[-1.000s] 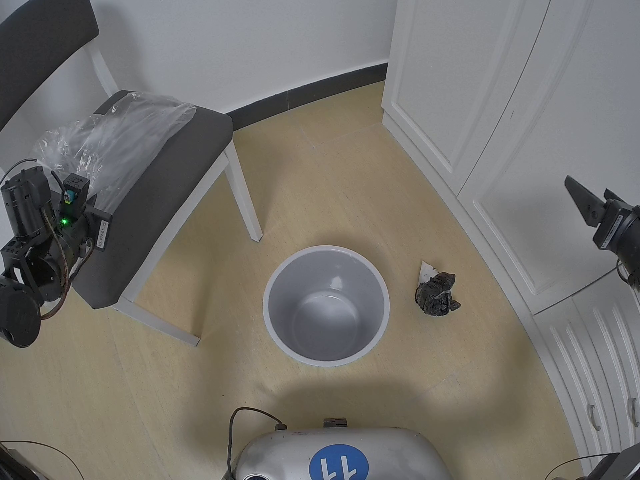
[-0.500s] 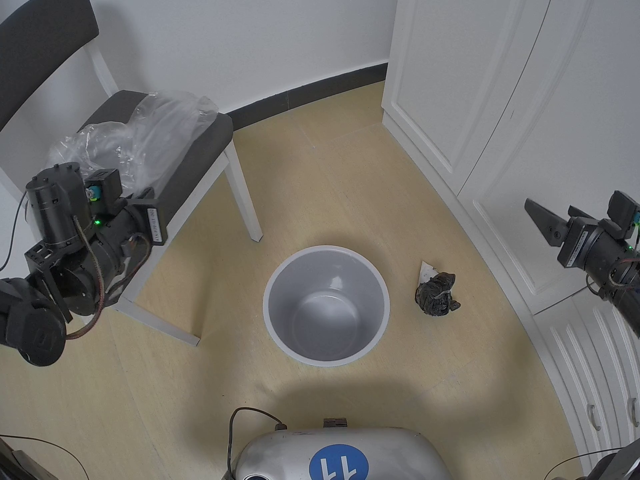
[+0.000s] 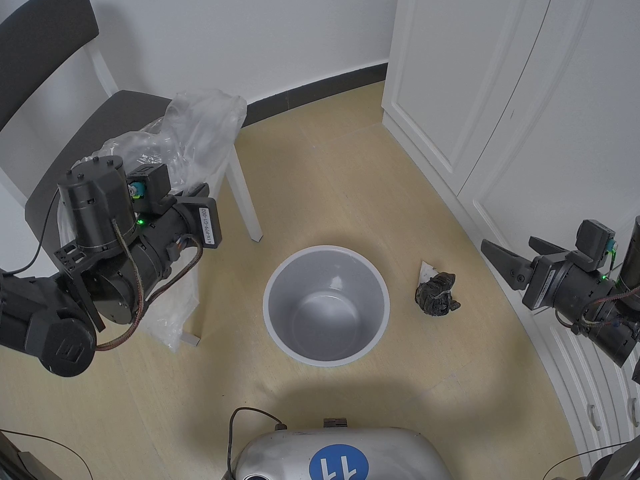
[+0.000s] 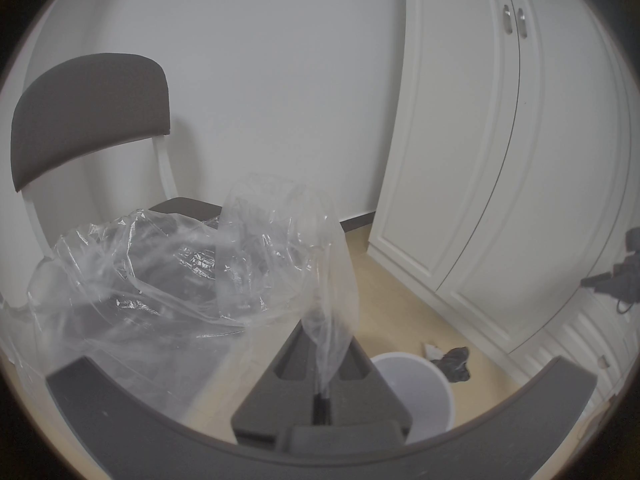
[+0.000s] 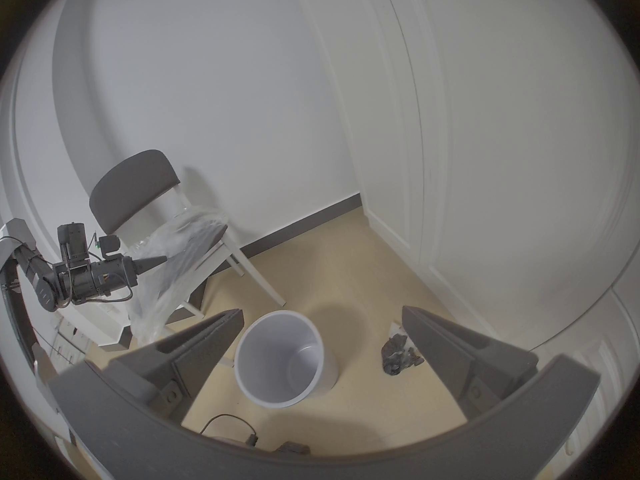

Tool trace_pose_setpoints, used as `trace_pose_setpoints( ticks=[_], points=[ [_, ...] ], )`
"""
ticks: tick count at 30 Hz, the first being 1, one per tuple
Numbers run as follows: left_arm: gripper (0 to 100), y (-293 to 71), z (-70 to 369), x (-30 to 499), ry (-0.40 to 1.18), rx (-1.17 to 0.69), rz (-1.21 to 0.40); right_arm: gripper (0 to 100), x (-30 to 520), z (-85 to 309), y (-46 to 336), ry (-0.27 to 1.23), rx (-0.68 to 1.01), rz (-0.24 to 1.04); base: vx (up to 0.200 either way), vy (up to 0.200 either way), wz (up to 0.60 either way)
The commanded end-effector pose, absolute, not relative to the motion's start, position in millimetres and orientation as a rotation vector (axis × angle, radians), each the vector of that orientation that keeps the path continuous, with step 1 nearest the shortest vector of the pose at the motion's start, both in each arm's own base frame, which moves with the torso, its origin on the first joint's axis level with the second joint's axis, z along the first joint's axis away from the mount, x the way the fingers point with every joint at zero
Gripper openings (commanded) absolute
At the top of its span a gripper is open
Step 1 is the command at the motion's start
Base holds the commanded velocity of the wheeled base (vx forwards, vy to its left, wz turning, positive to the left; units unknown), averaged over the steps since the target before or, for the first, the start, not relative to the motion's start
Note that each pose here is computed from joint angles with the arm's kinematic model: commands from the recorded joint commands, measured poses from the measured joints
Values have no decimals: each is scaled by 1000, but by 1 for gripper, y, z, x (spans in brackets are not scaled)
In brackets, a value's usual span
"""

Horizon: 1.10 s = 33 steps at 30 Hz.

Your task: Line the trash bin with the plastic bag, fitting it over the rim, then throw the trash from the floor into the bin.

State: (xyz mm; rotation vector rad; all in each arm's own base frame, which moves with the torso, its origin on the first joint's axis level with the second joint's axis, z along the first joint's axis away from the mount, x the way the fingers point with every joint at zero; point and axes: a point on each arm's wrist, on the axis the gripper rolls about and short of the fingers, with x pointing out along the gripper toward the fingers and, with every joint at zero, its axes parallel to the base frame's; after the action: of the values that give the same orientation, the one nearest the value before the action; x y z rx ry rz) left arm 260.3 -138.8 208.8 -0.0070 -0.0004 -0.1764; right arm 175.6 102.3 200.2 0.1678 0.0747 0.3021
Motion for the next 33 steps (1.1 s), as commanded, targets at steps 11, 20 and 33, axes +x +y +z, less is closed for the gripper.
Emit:
trace_pose_setpoints(
  ticks=[11, 20, 33],
  points=[
    [0, -174, 248, 200, -101, -168, -407, 100, 168, 183, 142, 188, 228, 459, 0, 0, 0],
    [0, -172, 261, 186, -136, -220, -441, 100, 170, 170, 151, 245, 223, 473, 0, 0, 0],
    [0, -170, 272, 171, -164, -271, -483, 100, 163, 150, 186, 355, 330, 565, 0, 0, 0]
  ],
)
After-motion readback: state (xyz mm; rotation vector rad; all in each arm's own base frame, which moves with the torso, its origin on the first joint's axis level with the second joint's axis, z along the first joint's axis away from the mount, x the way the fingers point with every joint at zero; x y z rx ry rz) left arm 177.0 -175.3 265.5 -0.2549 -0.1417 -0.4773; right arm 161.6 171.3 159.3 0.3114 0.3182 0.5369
